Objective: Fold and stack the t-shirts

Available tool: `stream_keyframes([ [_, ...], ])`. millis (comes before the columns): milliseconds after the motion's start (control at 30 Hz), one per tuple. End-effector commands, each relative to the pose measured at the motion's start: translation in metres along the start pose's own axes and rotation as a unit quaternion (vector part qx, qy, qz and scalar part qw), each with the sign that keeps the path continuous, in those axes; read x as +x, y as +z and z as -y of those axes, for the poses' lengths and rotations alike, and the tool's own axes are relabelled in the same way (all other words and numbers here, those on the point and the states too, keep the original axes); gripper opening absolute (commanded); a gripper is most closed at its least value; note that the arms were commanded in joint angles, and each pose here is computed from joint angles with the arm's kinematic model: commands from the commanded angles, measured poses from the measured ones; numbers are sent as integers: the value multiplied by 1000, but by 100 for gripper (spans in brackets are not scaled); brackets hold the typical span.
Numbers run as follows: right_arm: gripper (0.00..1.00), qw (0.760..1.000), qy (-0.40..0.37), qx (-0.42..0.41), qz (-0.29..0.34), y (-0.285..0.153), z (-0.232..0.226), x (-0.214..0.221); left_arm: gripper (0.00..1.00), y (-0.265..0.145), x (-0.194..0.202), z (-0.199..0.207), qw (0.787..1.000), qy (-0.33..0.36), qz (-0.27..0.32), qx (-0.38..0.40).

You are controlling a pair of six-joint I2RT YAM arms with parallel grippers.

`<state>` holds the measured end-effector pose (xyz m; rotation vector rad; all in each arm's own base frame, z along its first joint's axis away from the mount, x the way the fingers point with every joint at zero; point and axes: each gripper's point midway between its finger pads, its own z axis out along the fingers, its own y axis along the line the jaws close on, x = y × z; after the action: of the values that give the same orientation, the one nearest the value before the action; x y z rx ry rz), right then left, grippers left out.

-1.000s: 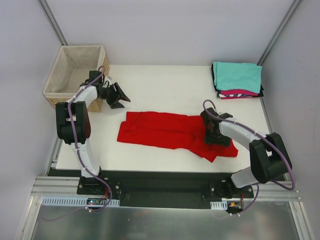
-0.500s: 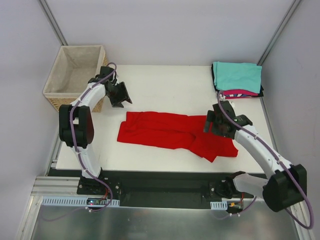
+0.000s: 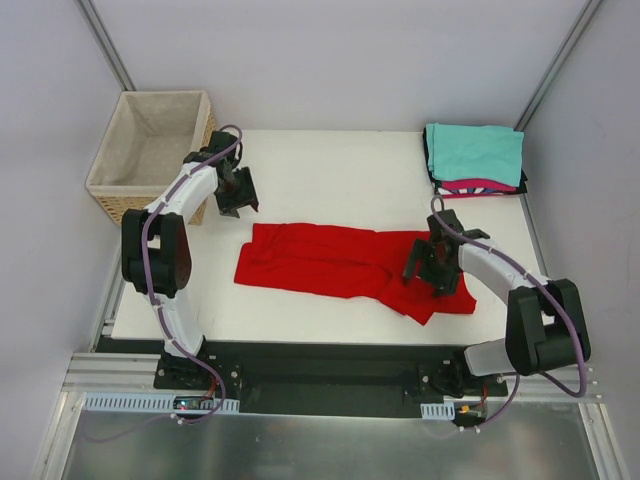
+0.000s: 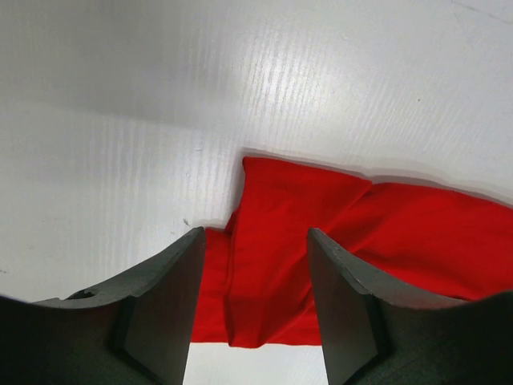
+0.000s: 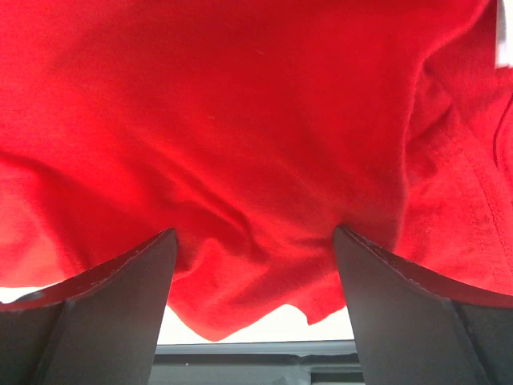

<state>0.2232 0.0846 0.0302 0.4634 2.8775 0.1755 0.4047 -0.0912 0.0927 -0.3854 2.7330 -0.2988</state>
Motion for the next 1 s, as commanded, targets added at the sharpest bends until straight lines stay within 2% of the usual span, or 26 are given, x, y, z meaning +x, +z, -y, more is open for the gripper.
stream_keyframes([
  [0,83,999,24,21,-33,4,14,18,53,-13,-10,-4,1000,8,16,-17],
  [433,83,995,79,15,-63,10,54,25,53,-8,-8,-7,1000,9,7,-27],
  [600,83,995,83,11,-58,9,51,20,53,4,0,-9,999,11,-13,-32],
  [700,82,995,83,7,-49,6,50,16,54,15,14,6,999,10,-44,-1],
  [900,82,995,81,7,-49,8,50,16,47,44,41,26,994,2,-101,32],
  [967,82,995,80,7,-50,8,50,17,40,46,43,31,993,0,-106,47],
])
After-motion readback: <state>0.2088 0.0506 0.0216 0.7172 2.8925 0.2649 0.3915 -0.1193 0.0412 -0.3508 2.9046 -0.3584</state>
